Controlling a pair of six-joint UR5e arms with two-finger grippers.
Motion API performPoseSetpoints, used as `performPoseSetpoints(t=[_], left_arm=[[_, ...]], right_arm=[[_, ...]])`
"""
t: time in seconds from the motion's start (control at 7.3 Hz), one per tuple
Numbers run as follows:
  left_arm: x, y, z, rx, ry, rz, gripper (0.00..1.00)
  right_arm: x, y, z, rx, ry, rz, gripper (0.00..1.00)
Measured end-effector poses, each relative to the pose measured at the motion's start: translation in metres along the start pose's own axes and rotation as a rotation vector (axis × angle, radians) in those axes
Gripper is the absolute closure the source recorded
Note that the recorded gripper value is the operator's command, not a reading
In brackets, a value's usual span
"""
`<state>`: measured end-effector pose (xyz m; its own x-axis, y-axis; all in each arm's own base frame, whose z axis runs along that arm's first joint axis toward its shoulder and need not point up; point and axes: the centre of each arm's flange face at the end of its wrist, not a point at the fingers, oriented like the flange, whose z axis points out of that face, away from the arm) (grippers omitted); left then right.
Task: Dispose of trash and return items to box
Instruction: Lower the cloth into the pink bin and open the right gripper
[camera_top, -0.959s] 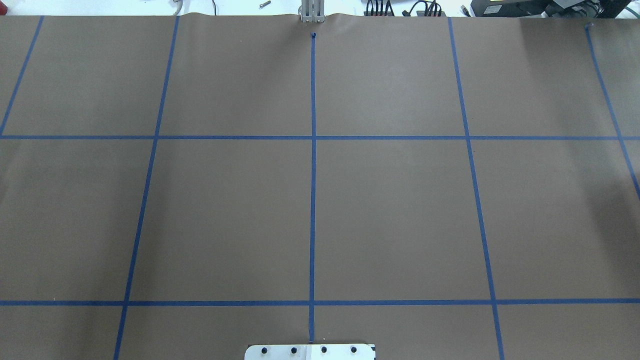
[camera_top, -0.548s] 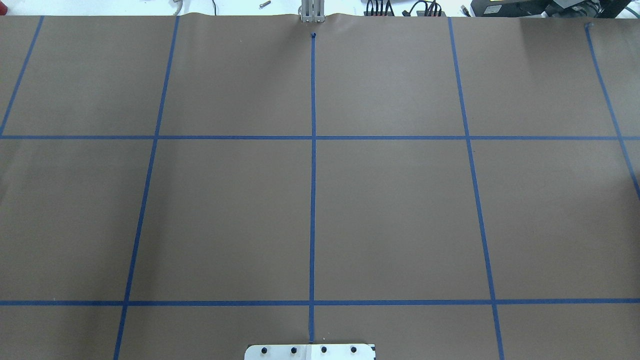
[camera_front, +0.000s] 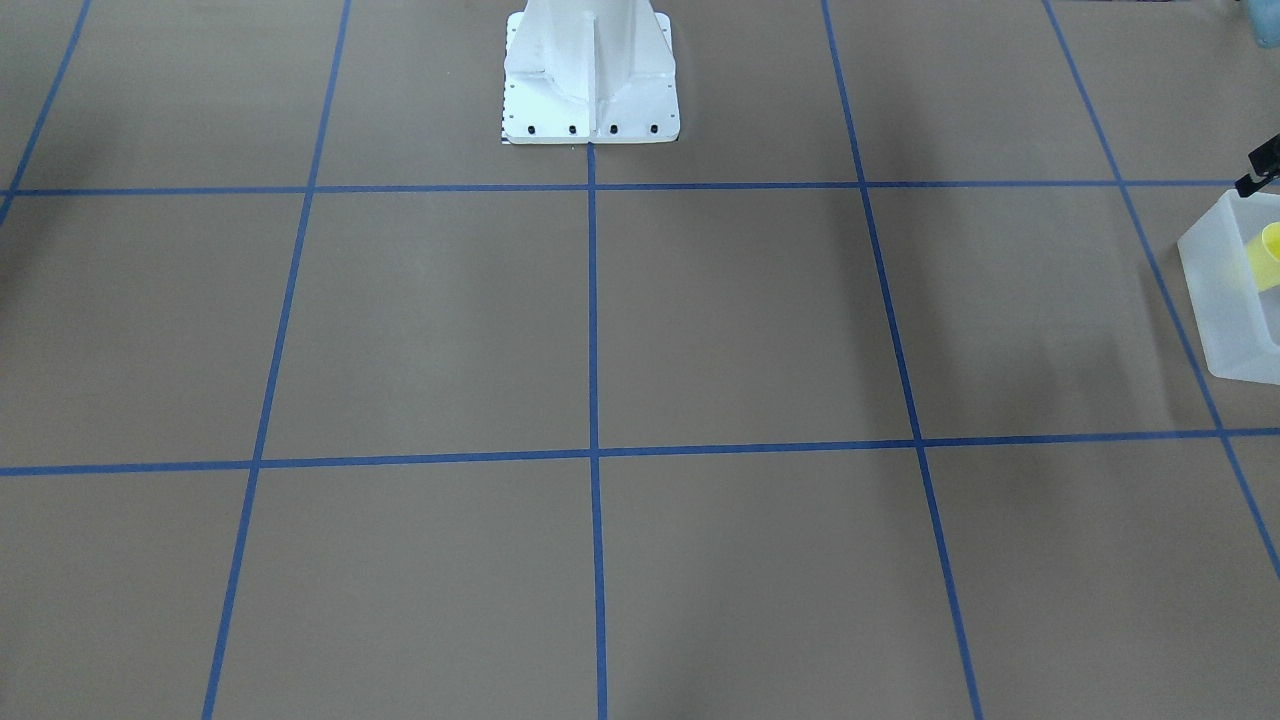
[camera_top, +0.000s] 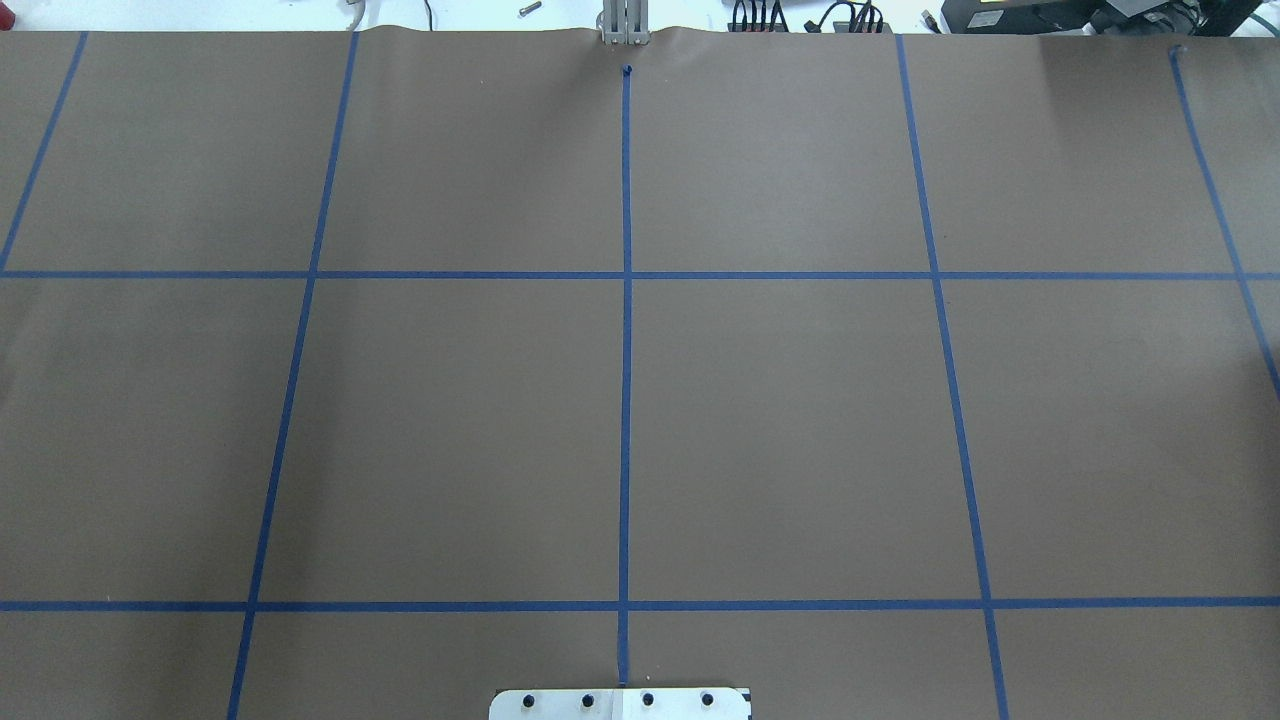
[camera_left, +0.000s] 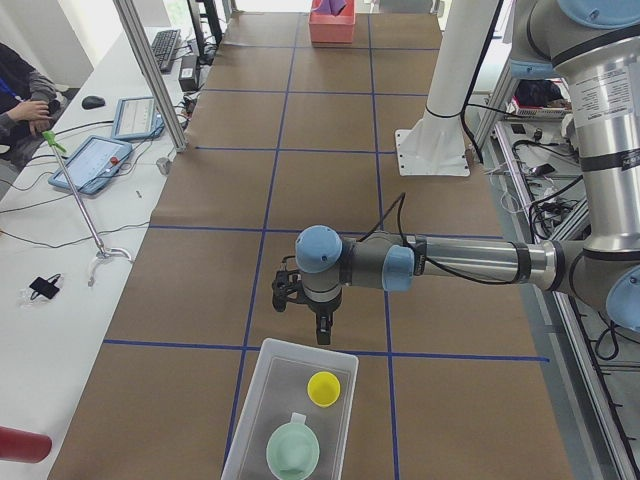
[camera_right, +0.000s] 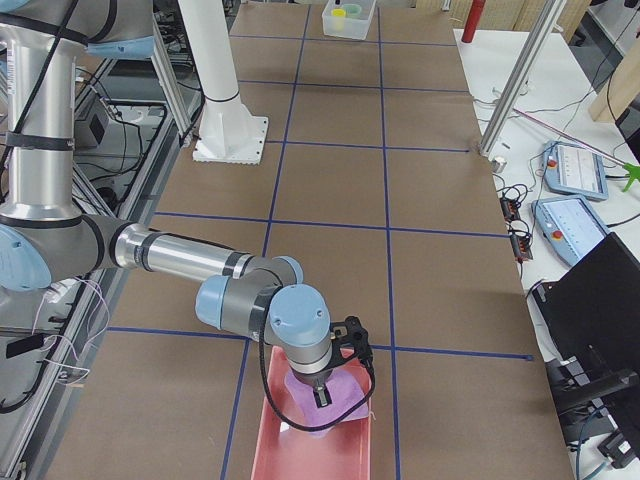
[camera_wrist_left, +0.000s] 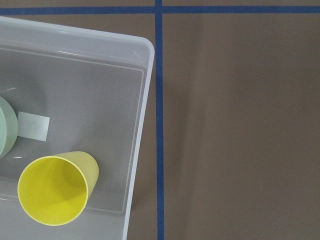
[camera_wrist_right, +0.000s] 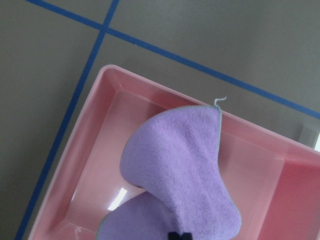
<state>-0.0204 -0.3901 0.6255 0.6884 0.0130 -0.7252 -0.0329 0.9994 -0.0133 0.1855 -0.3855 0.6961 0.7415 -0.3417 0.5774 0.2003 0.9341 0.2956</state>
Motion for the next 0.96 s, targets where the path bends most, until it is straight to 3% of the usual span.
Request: performPoseSetpoints(t=[0.41,0.68,0.96], left_arm=[[-0.001,0.001,0.001,-0.002,0.000,0.000,0.01],[-0.001,0.002,0.001,-0.002,0.000,0.000,0.01],[-0.001,0.003,0.001,-0.003,0.000,-0.001,0.01]], right_arm=[[-0.008,0.012,-0.015,-0.010,-0.003,0.024,1.00],[-0.007,0.021,-0.010,-0.029,0.002,0.037,0.01],[-0.008,0.015,-0.015,-0.021,0.007,0.050,0.00]])
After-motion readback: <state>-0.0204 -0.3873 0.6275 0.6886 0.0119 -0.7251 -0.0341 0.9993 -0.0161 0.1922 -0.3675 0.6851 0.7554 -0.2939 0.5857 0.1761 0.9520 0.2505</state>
